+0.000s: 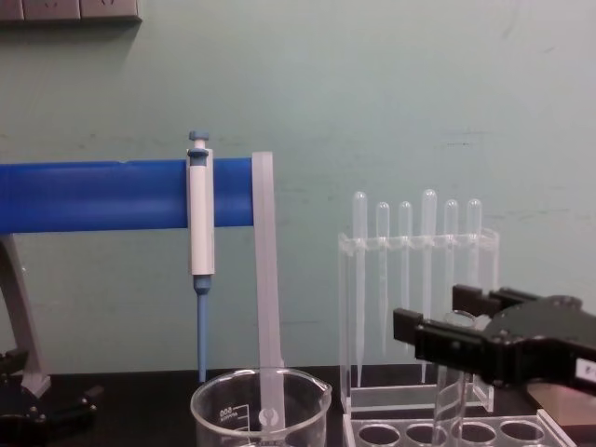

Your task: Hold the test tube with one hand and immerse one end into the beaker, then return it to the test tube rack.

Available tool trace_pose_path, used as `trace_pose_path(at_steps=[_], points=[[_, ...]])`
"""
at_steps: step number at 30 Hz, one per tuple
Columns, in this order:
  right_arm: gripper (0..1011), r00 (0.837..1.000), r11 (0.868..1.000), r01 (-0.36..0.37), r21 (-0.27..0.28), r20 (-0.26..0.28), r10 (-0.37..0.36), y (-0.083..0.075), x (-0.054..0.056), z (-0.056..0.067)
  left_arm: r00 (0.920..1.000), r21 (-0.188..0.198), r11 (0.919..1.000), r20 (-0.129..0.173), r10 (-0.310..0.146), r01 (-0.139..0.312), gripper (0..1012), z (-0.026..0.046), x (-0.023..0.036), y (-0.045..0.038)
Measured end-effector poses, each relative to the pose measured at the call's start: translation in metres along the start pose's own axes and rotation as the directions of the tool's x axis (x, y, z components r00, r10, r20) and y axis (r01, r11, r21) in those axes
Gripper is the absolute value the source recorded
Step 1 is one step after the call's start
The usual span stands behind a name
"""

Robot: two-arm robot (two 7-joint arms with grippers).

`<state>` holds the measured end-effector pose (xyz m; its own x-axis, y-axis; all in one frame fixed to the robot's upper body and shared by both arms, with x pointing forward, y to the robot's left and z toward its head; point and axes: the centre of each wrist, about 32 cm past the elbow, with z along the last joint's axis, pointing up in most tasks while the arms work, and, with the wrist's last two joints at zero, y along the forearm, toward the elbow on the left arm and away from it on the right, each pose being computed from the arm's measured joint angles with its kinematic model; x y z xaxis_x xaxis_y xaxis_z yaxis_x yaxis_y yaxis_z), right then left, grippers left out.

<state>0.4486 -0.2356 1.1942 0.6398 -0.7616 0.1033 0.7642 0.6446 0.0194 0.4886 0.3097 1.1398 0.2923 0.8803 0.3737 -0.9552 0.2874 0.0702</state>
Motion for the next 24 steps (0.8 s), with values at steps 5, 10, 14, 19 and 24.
trace_pose_path(at_steps=[5, 10, 14, 19, 24], points=[[925, 1.0, 1.0, 0.01, 0.024, -0.006, -0.01, -0.015, -0.003, 0.007, 1.0, 0.0, 1.0, 0.0, 0.0, 0.0, 1000, 0.0, 0.0, 0.0], [1003, 1.0, 0.998, 0.03, 0.061, -0.009, -0.03, -0.038, -0.006, 0.017, 1.0, 0.0, 1.0, 0.0, 0.0, 0.0, 1000, 0.0, 0.0, 0.0], [1003, 0.997, 0.993, 0.077, 0.085, -0.012, -0.076, -0.055, -0.005, 0.02, 1.0, 0.0, 1.0, 0.0, 0.0, 0.0, 1000, 0.0, 0.0, 0.0], [1003, 0.987, 0.984, 0.16, 0.083, -0.043, -0.157, -0.067, 0.006, 0.013, 1.0, 0.0, 1.0, 0.0, 0.0, 0.0, 1000, 0.0, 0.0, 0.0], [1003, 0.962, 0.962, 0.268, 0.051, -0.077, -0.263, -0.075, 0.021, -0.004, 1.0, 0.0, 1.0, 0.0, 0.0, 0.0, 1000, 0.0, 0.0, 0.0]])
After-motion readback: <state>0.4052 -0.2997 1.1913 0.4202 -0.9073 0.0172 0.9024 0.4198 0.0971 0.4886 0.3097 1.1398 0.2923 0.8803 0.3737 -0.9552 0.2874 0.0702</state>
